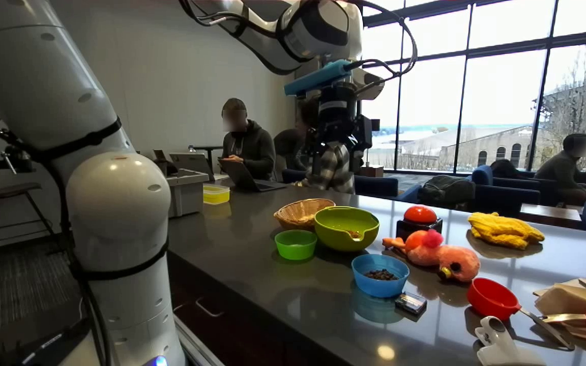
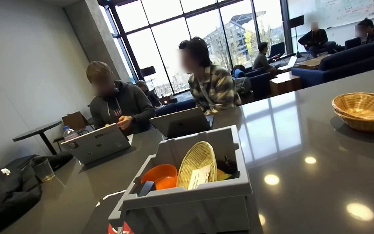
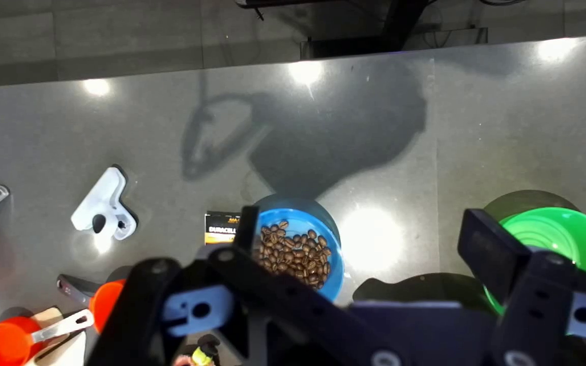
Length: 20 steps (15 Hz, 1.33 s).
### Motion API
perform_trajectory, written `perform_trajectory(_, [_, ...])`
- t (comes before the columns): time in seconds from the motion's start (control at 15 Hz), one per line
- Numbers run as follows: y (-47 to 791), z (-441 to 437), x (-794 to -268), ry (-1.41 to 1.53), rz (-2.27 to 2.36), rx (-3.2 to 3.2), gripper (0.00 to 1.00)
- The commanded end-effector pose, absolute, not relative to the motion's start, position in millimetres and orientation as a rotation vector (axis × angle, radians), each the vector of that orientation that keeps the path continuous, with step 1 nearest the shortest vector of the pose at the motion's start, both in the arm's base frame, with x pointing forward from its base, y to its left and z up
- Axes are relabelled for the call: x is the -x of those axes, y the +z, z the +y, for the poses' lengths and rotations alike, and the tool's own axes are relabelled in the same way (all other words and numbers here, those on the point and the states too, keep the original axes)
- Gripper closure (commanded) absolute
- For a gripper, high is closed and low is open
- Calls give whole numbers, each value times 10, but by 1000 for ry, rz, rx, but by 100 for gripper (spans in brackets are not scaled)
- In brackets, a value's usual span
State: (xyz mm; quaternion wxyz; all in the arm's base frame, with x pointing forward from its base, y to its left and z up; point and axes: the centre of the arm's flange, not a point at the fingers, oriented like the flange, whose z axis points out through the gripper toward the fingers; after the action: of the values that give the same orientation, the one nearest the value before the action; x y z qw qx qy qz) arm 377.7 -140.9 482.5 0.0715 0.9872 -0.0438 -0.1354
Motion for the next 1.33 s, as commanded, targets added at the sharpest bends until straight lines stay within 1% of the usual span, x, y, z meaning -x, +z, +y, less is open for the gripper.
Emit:
perform_trajectory(0.0, [4825, -1409, -3777, -407, -132, -2968, 0])
perform_trajectory(1.13, [4826, -1410, -3777, -407, -132, -2968, 0])
perform_trajectory(1.27, [4811, -1303, -3807, -411, -137, -2975, 0])
